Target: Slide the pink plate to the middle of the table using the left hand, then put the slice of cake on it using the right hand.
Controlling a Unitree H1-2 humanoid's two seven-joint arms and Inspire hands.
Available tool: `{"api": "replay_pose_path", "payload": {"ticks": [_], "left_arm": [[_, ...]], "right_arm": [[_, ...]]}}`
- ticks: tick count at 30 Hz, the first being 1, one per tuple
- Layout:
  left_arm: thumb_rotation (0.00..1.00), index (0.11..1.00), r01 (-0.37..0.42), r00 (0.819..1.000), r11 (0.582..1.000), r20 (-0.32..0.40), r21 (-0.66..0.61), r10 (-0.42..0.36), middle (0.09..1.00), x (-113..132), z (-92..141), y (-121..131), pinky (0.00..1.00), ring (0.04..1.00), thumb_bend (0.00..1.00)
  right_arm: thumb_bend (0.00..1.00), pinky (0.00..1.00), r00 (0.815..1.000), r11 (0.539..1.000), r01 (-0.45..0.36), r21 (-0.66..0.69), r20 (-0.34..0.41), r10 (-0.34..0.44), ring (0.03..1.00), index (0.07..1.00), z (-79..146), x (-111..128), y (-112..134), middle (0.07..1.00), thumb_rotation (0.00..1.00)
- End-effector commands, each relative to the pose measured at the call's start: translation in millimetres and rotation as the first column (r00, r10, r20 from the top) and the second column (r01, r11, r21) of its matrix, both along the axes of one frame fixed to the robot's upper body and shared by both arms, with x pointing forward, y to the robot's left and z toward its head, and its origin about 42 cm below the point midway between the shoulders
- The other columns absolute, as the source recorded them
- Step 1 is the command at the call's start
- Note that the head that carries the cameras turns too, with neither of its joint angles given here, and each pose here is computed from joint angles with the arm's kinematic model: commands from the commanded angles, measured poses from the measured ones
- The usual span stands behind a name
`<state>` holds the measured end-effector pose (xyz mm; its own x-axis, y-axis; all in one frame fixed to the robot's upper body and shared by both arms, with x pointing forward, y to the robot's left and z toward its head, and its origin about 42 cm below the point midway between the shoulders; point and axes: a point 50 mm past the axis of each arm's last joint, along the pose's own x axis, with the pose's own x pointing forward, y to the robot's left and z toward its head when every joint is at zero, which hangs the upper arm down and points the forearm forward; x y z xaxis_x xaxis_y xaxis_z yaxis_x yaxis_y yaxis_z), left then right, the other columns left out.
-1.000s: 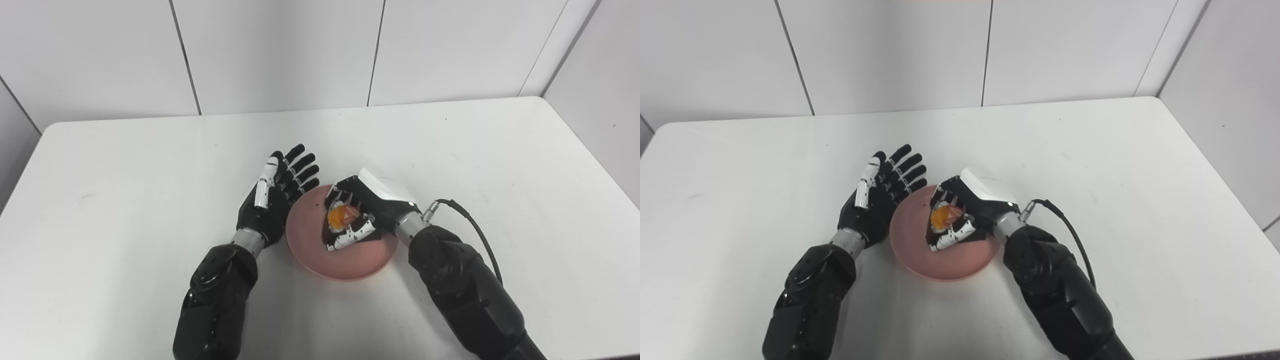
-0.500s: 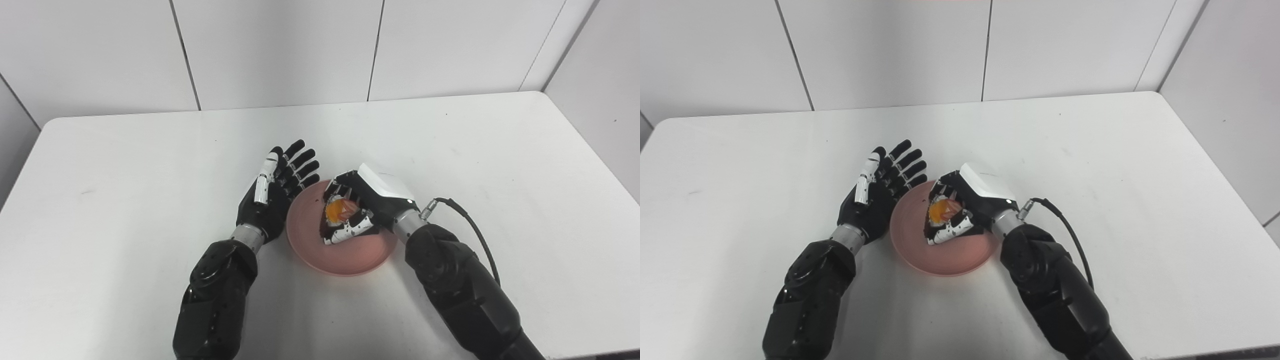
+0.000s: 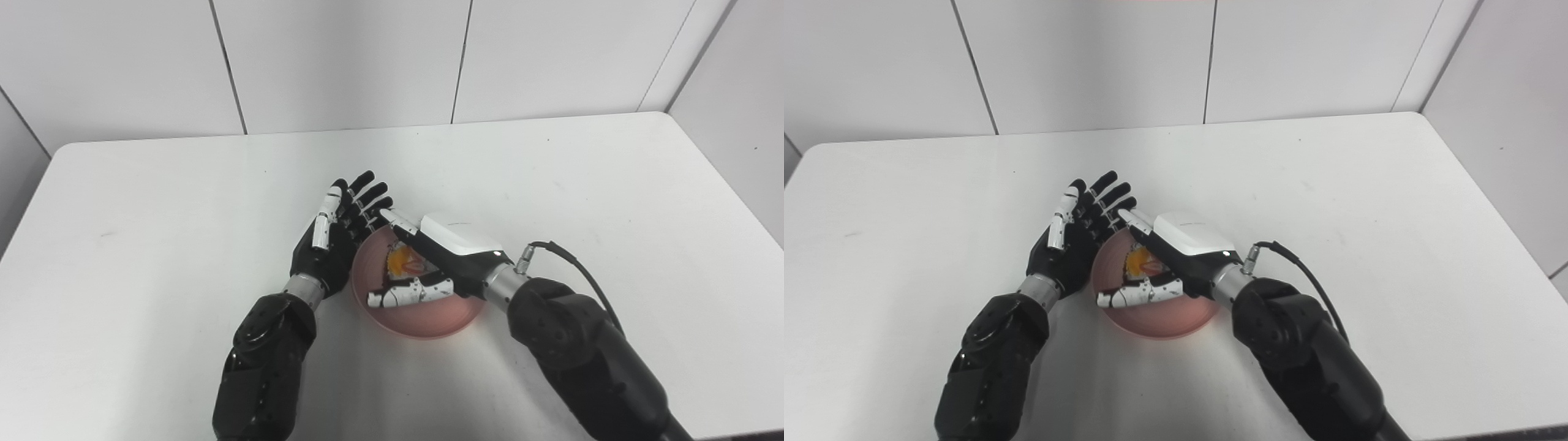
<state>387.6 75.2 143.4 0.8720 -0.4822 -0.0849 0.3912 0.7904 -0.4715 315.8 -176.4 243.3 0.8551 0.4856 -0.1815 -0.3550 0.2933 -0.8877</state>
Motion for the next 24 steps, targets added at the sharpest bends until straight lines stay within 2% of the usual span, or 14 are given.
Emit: {"api": "replay_pose_path", "payload": {"ticks": [1, 9, 11, 14, 17, 20, 21, 23, 24], "left_arm": [[1.0, 0.861, -0.017, 0.995, 0.999, -0.097, 0.041, 0.021, 0.865, -6.2, -20.5, 3.5, 0.84, 0.865, 0.37], [1.0, 0.854, -0.021, 0.995, 0.999, -0.094, 0.048, 0.025, 0.859, -4.6, -21.5, 4.7, 0.85, 0.859, 0.37], [1.0, 0.857, -0.027, 0.997, 0.999, -0.076, 0.046, 0.03, 0.863, -6.8, -18.8, 8.5, 0.86, 0.863, 0.37], [1.0, 0.858, -0.051, 0.998, 0.997, -0.037, 0.051, 0.053, 0.874, -9.9, -14.6, 14.7, 0.88, 0.883, 0.38], [1.0, 0.857, -0.101, 0.995, 0.989, 0.031, 0.108, 0.098, 0.868, -13.9, -11.5, 22.2, 0.85, 0.87, 0.41], [1.0, 0.859, -0.115, 0.993, 0.985, 0.05, 0.127, 0.11, 0.867, -15.2, -11.1, 24.1, 0.85, 0.868, 0.41], [1.0, 0.859, -0.14, 0.987, 0.977, 0.096, 0.163, 0.125, 0.867, -18.7, -11.4, 30.3, 0.85, 0.868, 0.41], [1.0, 0.951, -0.181, 0.974, 0.96, 0.175, 0.214, 0.145, 0.957, -24.4, -11.8, 38.8, 0.94, 0.948, 0.42], [1.0, 0.971, -0.197, 0.967, 0.953, 0.203, 0.229, 0.151, 0.974, -26.2, -12.0, 41.0, 0.96, 0.966, 0.41]], "right_arm": [[1.0, 0.77, 0.997, 1.0, -0.008, 0.017, 0.082, 0.007, 0.947, 1.0, 30.6, -3.2, 0.2, 1.0, 0.89], [1.0, 0.74, 0.99, 0.999, -0.033, -0.002, 0.139, 0.033, 0.931, 1.0, 54.7, -16.7, -2.5, 1.0, 0.91], [0.98, 0.67, 0.983, 0.998, -0.013, 0.062, 0.182, 0.001, 0.878, 1.0, 59.4, -20.5, -7.1, 0.983, 0.91], [0.97, 0.67, 0.97, 0.985, 0.035, 0.171, 0.233, -0.075, 0.871, 1.0, 57.1, -20.0, -17.0, 0.967, 0.93], [0.88, 0.79, 0.956, 0.954, 0.09, 0.285, 0.245, -0.164, 0.937, 1.0, 47.1, -17.8, -26.7, 0.985, 0.98], [0.87, 0.81, 0.951, 0.944, 0.098, 0.316, 0.249, -0.183, 0.949, 1.0, 43.8, -17.3, -28.6, 0.991, 1.0], [0.87, 0.81, 0.945, 0.91, 0.141, 0.389, 0.223, -0.241, 0.949, 1.0, 33.8, -17.1, -33.6, 0.991, 1.0], [0.8, 0.84, 0.927, 0.845, 0.206, 0.493, 0.177, -0.33, 0.966, 1.0, 16.8, -17.9, -41.1, 0.999, 1.0], [0.78, 0.86, 0.92, 0.821, 0.224, 0.524, 0.164, -0.356, 0.975, 1.0, 11.1, -18.3, -43.2, 1.0, 1.0]]}}
